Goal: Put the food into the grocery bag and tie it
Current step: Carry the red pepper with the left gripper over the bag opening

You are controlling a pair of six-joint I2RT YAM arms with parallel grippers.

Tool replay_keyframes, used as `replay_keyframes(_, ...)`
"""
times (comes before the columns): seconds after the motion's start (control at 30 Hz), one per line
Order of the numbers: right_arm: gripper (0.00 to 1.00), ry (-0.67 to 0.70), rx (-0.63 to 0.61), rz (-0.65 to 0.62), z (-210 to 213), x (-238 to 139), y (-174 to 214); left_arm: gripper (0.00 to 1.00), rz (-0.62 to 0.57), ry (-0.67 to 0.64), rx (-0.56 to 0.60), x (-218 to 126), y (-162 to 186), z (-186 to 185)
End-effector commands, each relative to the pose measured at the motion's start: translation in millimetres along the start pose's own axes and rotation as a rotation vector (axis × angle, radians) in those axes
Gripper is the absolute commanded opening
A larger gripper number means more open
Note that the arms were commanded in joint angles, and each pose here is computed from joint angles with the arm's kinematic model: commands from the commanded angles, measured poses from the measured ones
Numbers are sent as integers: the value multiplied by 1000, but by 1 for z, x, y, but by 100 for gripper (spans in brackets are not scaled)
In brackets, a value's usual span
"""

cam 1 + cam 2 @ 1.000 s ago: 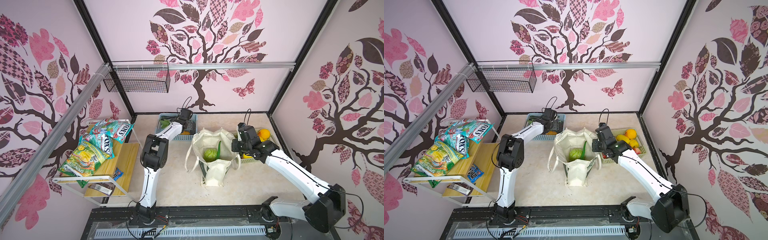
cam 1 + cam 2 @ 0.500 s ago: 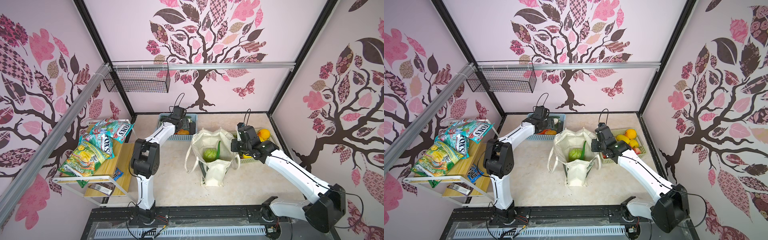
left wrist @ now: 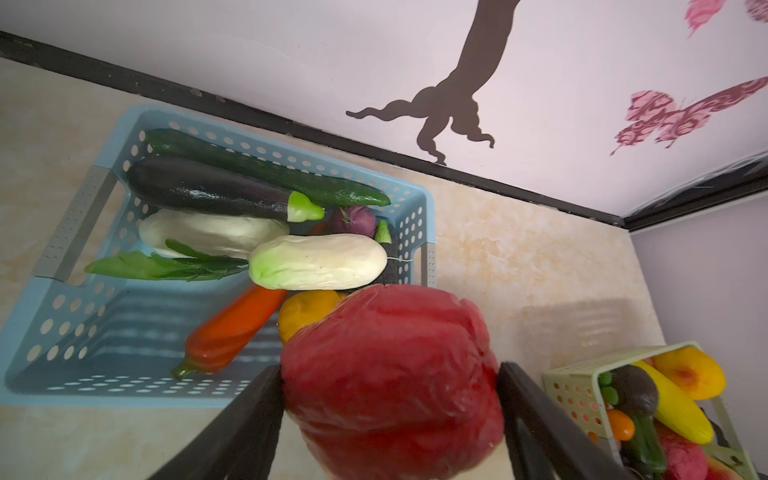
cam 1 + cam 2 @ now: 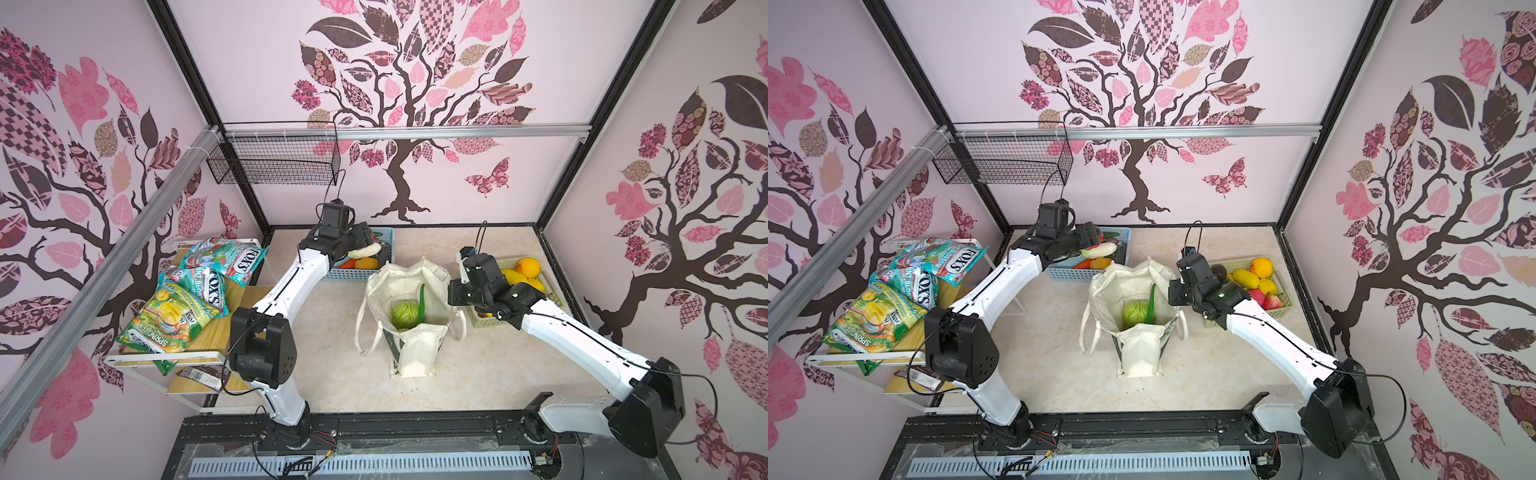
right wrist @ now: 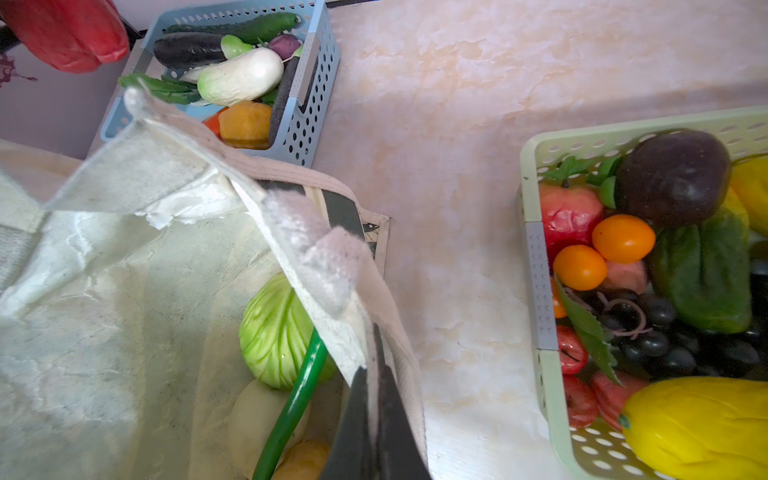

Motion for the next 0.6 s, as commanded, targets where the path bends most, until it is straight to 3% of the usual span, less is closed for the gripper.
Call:
replay_keyframes(0.0, 2, -12, 11, 39, 3, 10, 9, 80, -14, 77, -34, -22, -1, -11)
replay_keyframes(0.57, 2, -11, 34, -2, 7, 18, 1, 80, -88, 340, -13, -114, 0, -70)
Point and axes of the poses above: each gripper's point midway between its finger pads, its own x axis out along the fingers, its own z axis along the line the jaws close on, y = z × x, the point moved 4 cm from there along -x, back along the fingers, and after that the axes turned 14 degrees about x, right-handed, at the moved point
